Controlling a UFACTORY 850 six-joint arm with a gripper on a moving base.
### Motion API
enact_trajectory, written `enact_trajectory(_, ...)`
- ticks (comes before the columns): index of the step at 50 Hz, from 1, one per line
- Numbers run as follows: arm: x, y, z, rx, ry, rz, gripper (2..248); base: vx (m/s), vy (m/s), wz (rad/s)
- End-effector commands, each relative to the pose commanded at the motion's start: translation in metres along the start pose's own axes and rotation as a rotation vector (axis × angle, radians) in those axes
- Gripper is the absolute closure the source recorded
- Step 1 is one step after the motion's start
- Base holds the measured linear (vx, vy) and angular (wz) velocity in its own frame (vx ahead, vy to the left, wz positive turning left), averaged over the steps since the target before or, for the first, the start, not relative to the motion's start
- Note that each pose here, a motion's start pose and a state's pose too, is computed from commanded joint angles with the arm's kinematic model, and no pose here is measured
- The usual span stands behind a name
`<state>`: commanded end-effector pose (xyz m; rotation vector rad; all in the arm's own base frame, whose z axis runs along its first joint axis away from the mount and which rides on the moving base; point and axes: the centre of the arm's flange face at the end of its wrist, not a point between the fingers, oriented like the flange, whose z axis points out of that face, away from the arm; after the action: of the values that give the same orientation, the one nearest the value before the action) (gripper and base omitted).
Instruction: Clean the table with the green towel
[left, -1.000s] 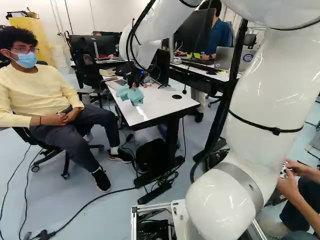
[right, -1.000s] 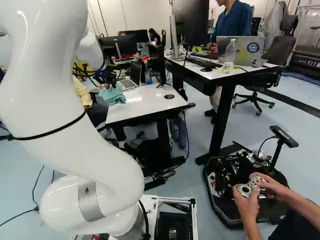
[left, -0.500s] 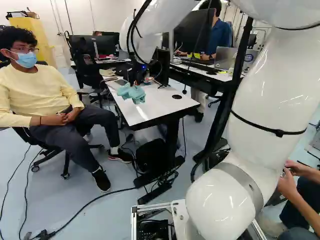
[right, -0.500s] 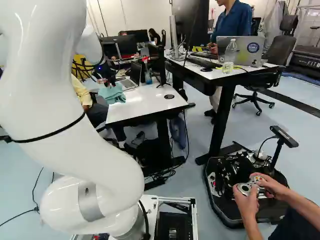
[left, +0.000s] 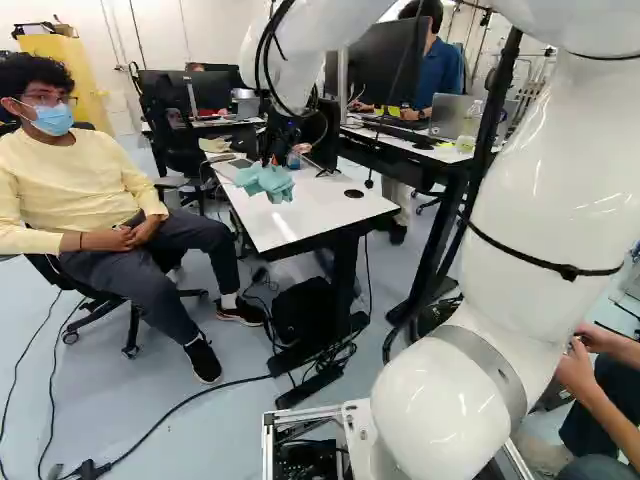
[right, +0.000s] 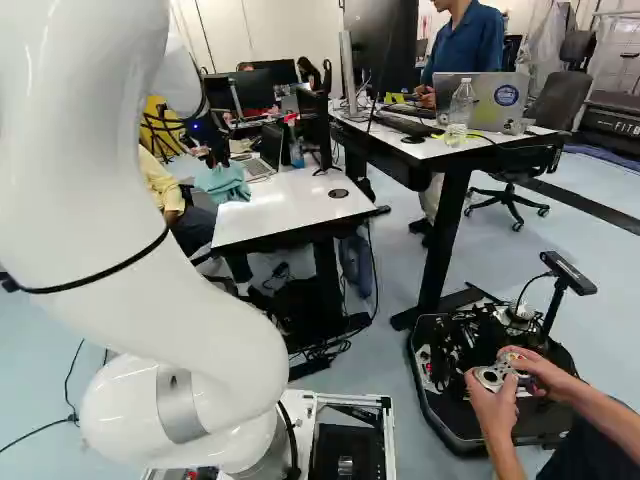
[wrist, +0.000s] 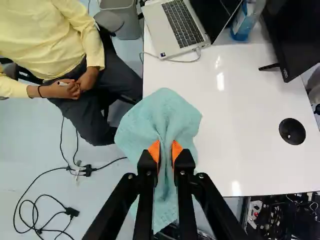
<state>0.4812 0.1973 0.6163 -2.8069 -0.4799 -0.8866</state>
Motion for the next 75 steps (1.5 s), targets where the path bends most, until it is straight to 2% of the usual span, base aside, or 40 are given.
enact_trajectory(43, -0.001, -0.001, -0.002, 0.001, 0.002, -0.001, 199, 0.000, 0.000, 0.000)
enact_trajectory(75, -0.048, -0.017, -0.034, 0.023, 0.000, -0.032, 199, 0.000, 0.000, 0.000)
